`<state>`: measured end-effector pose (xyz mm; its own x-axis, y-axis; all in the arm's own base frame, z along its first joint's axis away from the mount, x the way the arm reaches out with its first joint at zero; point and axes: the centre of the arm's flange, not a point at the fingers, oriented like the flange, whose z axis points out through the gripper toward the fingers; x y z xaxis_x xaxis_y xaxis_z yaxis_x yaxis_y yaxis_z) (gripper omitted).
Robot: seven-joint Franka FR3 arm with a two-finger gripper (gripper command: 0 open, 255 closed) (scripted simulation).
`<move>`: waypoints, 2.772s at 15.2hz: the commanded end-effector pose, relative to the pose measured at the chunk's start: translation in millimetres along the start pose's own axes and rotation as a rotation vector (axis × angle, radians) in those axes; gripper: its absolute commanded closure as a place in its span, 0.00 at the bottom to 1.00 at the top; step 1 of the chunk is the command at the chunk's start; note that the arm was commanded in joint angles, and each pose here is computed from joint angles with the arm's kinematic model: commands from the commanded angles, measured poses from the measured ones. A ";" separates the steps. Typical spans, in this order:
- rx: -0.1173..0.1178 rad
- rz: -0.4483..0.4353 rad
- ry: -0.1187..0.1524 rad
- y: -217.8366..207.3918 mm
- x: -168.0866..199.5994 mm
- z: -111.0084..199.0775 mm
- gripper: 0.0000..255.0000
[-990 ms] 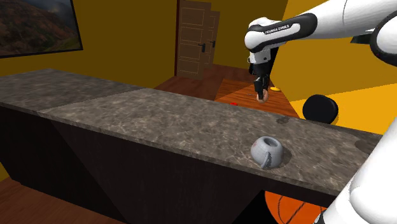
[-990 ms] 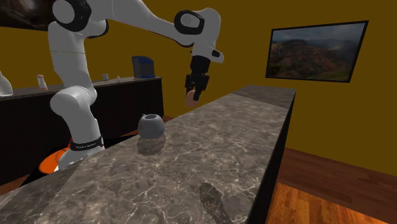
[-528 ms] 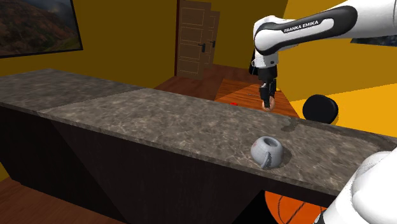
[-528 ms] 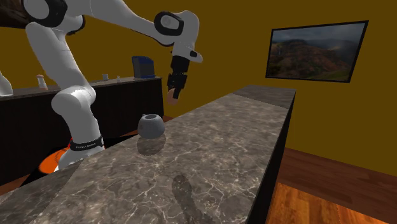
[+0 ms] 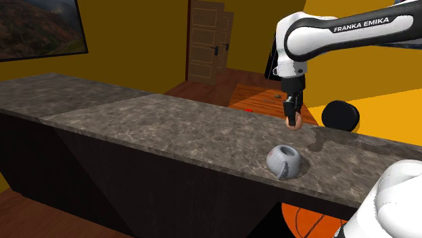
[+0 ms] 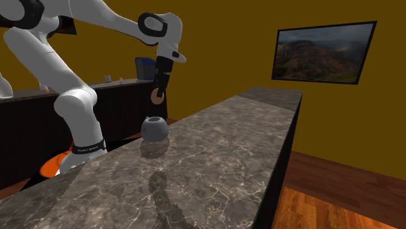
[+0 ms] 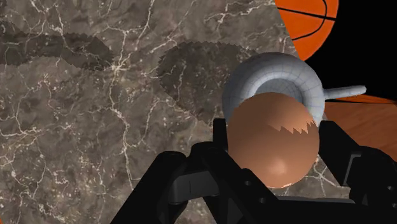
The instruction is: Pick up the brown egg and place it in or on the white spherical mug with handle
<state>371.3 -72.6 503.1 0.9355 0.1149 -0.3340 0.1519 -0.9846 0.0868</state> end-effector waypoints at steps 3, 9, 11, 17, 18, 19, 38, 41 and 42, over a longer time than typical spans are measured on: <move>-0.001 0.001 -0.001 -40.7 -25.5 10.1 1.00; -0.001 0.001 -0.001 -43.4 -14.9 39.9 1.00; -0.001 0.001 -0.001 -44.4 -11.3 49.8 1.00; -0.001 0.001 -0.001 -47.0 -1.0 78.8 1.00; -0.001 0.001 -0.001 -47.0 -1.1 78.8 1.00; -0.001 0.001 -0.001 -47.0 -1.0 78.8 1.00; -0.001 0.001 -0.001 -47.1 -1.0 28.8 0.00; -0.001 0.001 -0.001 -47.1 -1.0 28.8 0.00; -0.001 0.001 -0.001 -47.1 -1.0 28.8 0.00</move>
<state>354.0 -30.2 472.3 0.9355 0.1138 -0.3345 0.1513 -0.9846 0.0880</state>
